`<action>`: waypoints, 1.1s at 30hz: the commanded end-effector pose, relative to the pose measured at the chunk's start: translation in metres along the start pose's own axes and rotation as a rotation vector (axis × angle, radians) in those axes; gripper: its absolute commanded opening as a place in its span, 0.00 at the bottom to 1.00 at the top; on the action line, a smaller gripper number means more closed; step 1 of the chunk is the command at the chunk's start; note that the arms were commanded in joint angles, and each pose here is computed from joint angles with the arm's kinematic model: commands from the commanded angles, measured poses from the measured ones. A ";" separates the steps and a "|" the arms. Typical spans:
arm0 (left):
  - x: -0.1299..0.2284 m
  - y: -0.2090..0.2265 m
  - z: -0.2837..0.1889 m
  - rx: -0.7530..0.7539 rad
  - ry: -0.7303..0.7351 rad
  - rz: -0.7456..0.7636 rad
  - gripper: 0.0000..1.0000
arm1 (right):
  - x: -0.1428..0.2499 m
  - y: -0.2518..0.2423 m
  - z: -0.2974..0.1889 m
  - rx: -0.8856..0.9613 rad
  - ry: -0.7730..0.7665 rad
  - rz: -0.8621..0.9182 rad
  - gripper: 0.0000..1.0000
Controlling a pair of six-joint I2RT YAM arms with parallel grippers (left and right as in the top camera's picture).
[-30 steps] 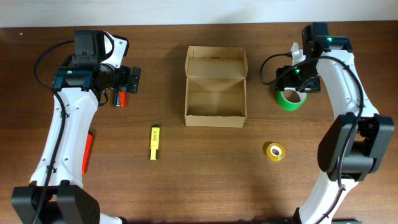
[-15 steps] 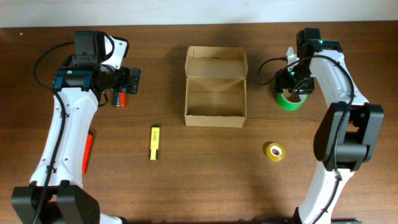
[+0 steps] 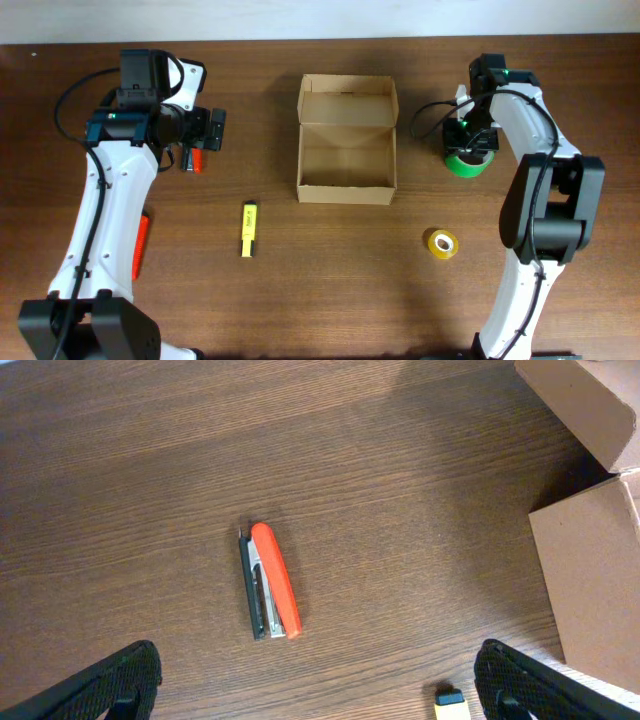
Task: Pack container
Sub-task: 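Close the right gripper on the green tape roll and lift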
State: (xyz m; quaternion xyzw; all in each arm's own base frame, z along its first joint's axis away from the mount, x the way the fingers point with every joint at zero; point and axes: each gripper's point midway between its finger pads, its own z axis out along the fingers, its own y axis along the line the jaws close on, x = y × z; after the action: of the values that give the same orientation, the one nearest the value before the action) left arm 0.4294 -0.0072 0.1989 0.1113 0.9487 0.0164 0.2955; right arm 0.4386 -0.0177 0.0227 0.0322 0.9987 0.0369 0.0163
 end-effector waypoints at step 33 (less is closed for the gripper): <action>-0.002 0.002 0.001 -0.007 0.006 -0.009 1.00 | -0.043 0.045 -0.193 0.001 -0.300 -0.107 0.04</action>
State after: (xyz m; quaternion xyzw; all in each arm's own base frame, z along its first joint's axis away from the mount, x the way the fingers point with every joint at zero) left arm 0.4278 -0.0066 0.1977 0.1111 0.9499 0.0177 0.2915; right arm 0.4750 -0.0079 0.1724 0.0166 0.9931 0.0345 0.1104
